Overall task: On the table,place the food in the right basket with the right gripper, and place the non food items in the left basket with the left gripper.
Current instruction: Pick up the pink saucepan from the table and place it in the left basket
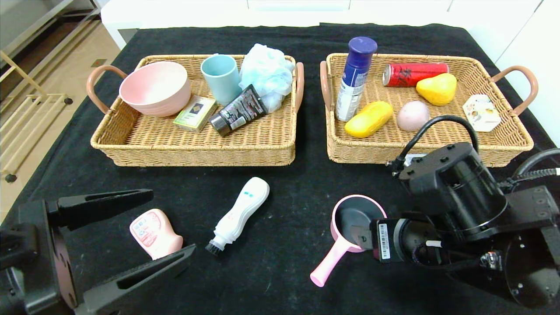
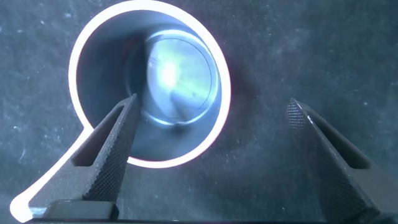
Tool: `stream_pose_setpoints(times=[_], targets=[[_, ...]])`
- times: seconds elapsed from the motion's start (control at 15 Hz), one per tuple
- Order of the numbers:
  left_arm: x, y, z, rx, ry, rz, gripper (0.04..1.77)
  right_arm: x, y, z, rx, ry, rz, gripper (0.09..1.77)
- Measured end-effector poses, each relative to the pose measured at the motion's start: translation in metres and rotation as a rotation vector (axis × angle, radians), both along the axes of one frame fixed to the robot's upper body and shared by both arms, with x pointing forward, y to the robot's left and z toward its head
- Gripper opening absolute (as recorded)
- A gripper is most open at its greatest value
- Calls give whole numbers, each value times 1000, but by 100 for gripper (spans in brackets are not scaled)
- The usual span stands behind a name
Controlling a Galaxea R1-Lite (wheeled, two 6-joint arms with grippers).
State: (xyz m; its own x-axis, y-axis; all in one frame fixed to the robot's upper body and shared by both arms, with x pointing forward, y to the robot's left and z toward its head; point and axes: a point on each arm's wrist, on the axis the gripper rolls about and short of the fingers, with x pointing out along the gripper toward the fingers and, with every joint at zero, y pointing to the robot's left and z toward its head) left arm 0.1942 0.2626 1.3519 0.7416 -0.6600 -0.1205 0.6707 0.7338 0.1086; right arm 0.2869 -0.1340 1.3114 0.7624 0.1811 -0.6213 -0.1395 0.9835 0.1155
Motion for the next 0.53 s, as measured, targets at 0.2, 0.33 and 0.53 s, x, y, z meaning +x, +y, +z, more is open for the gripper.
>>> stream_pose_setpoints(times=[0.2, 0.33, 0.53], targets=[[0, 0, 0, 0, -1, 0, 172, 2, 3, -4, -8, 8, -1, 131], [0, 0, 0, 0, -1, -1, 172, 3, 4, -6, -14, 13, -1, 103], [0, 0, 0, 1, 0, -1, 172, 4, 5, -7, -17, 17, -1, 68]])
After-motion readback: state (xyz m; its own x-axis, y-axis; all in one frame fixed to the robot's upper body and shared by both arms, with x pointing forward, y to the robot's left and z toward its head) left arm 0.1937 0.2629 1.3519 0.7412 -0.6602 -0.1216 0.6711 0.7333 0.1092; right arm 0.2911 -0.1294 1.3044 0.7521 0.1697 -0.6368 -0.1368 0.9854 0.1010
